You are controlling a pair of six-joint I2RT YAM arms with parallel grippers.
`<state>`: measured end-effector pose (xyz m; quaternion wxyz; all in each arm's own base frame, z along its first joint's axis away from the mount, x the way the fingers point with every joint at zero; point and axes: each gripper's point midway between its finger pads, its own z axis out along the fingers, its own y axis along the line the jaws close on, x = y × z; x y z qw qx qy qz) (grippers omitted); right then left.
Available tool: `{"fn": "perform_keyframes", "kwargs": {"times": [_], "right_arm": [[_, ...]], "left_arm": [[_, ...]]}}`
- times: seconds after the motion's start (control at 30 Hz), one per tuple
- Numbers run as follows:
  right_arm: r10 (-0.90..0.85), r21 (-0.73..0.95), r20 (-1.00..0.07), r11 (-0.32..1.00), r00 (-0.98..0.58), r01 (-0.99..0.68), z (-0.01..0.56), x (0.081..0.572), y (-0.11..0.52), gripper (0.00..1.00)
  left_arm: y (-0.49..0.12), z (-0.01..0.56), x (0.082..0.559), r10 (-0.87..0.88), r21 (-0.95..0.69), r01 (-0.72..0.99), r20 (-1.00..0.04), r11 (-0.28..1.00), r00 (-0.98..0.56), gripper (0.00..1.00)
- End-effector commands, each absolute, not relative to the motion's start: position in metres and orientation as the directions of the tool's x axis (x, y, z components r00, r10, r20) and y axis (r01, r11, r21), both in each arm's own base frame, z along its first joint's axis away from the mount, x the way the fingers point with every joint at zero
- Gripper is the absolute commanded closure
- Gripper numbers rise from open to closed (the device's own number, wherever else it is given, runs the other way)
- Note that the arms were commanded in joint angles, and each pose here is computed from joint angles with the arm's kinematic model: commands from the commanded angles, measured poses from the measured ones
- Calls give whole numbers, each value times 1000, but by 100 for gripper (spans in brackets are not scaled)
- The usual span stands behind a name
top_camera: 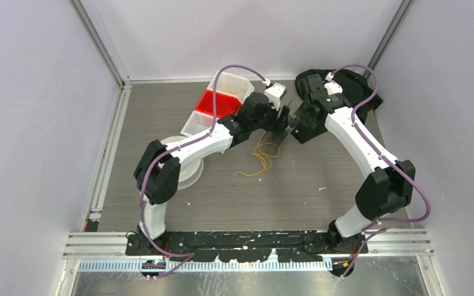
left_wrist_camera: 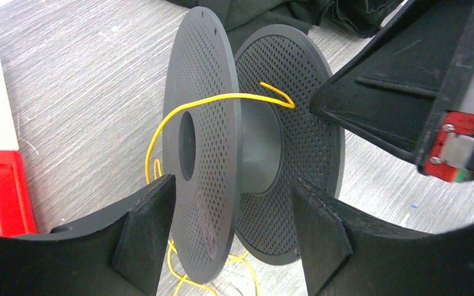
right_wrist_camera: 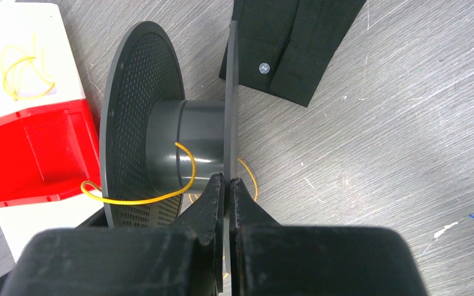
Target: Wrap the cables
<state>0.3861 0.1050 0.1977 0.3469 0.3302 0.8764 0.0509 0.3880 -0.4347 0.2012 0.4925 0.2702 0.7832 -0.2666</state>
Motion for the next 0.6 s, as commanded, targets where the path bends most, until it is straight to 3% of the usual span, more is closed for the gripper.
{"fn": "perform_keyframes", "kwargs": {"times": [0.0, 0.27, 0.57], "right_arm": [[635, 373, -581, 763, -508, 528, 214, 395, 112, 99], [636, 378, -582, 763, -507, 524, 216, 396, 113, 99], [638, 385, -580, 762, -506, 521, 218, 398, 114, 99]], "left_arm": [[-422, 245, 380, 91, -182, 657, -929, 732, -358, 30], [-406, 271, 382, -36, -319, 560, -889, 765, -456, 27], [-409, 277, 402, -246, -602, 386, -709, 699, -660, 27]]}}
